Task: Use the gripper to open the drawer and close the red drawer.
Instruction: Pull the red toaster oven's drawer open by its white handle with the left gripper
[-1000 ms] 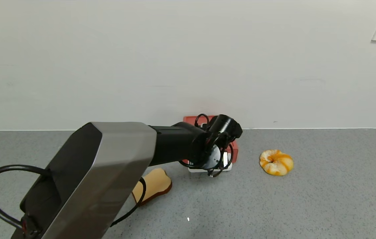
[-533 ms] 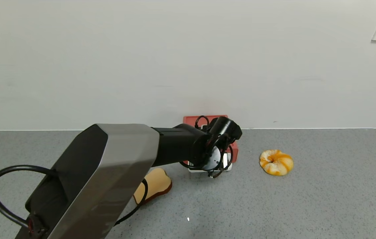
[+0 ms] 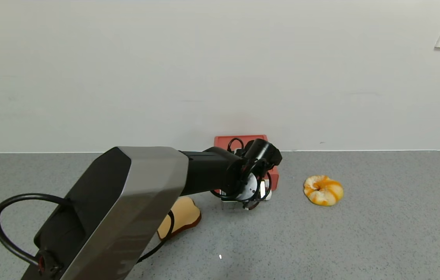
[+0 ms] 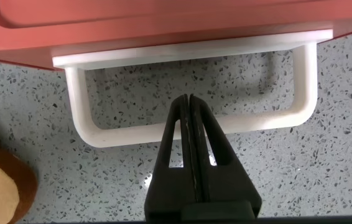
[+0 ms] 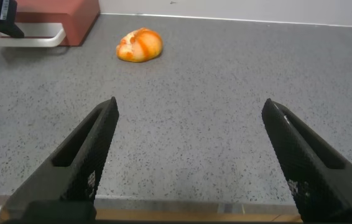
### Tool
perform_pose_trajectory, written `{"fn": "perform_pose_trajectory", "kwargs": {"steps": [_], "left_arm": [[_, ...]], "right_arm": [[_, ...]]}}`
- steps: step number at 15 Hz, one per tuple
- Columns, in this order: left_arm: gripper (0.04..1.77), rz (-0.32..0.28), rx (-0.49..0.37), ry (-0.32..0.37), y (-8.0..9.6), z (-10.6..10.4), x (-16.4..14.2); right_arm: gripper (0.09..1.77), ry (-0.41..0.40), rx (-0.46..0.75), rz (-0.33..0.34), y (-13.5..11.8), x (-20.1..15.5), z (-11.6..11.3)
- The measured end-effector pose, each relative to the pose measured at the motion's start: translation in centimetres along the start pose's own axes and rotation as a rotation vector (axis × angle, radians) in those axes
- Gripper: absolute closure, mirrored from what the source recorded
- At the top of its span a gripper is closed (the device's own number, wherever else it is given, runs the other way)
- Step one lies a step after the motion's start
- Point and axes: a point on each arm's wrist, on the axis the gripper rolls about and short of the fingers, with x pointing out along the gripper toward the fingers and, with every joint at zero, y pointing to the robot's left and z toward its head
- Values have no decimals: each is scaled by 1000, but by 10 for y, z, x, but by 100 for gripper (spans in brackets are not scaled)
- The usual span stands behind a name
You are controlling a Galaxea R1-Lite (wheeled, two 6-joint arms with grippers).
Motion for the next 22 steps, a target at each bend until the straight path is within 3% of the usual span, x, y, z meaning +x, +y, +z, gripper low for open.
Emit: {"fn": "perform_pose_trajectory", "kwargs": {"steps": [10,22], "left_arm": [[170,-11,-9,94,3,-5,-6],[170,19,-53,204,1,-20,-17]], "right_arm": [[16,0,0,0,0,0,0],[16,0,0,0,0,0,0]]}}
